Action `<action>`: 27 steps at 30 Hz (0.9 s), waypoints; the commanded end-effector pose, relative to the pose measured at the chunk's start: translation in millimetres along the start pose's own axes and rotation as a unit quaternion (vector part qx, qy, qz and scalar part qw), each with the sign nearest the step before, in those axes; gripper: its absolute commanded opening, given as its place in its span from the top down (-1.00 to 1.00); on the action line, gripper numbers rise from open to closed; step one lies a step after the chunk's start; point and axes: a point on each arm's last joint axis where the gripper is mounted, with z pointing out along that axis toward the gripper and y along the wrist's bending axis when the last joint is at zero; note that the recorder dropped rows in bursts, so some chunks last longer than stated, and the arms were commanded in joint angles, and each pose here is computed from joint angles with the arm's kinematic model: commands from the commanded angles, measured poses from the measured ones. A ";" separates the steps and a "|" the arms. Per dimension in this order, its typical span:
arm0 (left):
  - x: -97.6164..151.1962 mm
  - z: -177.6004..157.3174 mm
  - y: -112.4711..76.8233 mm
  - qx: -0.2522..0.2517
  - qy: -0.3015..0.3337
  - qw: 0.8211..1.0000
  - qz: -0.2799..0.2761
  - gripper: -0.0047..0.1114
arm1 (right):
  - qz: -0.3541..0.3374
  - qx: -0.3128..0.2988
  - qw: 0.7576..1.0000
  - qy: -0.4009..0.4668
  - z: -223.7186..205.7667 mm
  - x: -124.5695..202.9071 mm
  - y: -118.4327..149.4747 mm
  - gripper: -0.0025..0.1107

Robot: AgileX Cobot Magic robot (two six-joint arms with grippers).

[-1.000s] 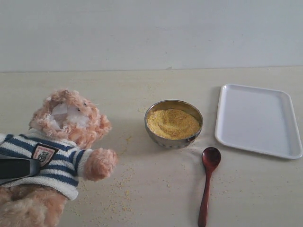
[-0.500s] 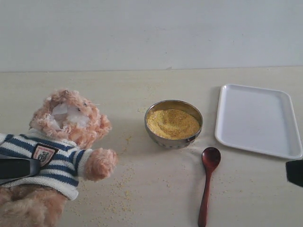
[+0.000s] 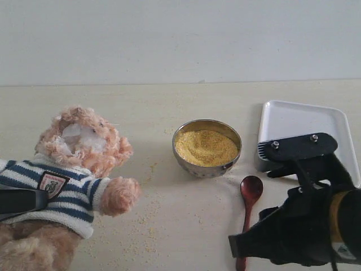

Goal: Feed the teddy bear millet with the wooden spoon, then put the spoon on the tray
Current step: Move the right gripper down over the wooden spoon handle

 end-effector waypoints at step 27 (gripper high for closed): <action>-1.2 -1.1 -3.5 0.013 -0.011 1.000 0.001 0.83 | 0.092 0.124 0.988 -0.009 71.8 2.8 32.5 -0.16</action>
